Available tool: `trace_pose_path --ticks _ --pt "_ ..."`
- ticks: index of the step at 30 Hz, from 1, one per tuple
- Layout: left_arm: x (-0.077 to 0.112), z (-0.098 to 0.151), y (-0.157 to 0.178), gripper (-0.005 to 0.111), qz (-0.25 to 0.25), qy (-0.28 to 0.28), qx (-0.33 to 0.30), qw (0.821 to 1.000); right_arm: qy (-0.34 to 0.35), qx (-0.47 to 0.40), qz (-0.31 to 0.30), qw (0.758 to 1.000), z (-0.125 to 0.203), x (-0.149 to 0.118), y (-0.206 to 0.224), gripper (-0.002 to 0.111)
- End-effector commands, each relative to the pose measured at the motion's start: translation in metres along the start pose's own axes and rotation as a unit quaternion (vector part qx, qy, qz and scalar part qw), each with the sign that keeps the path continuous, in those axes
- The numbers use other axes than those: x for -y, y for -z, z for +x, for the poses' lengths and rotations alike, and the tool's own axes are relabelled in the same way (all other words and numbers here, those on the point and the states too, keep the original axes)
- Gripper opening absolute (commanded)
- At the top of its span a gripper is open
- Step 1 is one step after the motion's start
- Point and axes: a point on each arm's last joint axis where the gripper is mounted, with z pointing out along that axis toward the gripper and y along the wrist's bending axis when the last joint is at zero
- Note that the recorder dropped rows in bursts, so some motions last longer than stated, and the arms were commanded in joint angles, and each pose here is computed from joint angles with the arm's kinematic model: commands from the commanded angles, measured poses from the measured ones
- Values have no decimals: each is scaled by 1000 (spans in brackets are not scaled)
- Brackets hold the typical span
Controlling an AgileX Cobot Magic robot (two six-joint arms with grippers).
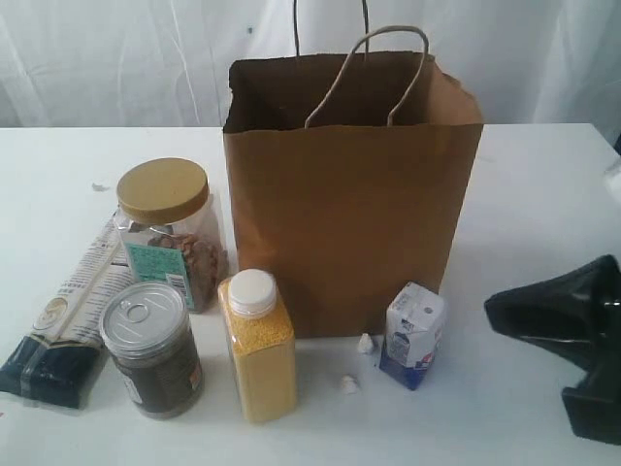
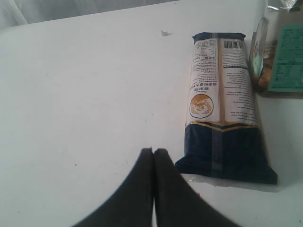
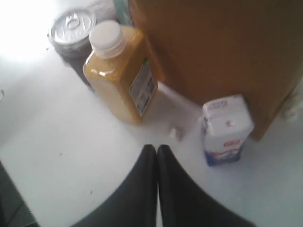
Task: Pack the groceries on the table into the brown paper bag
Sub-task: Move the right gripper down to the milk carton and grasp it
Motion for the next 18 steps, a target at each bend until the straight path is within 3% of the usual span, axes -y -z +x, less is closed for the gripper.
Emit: trace_pose_path --ticks 1,4,8,13,18 --pt "0 0 0 0 -1 2 3 1000 44 60 83 994 8 -2 16 0" --pt "0 0 0 0 -1 2 3 1000 41 77 114 990 12 3 14 0" --pt "0 0 0 0 -1 2 3 1000 28 55 106 993 9 10 6 0" --pt "0 0 0 0 -1 3 3 1000 -5 -28 66 997 -5 17 -1 0" --pt "0 0 0 0 -1 3 3 1000 -48 -104 114 987 -28 31 7 0"
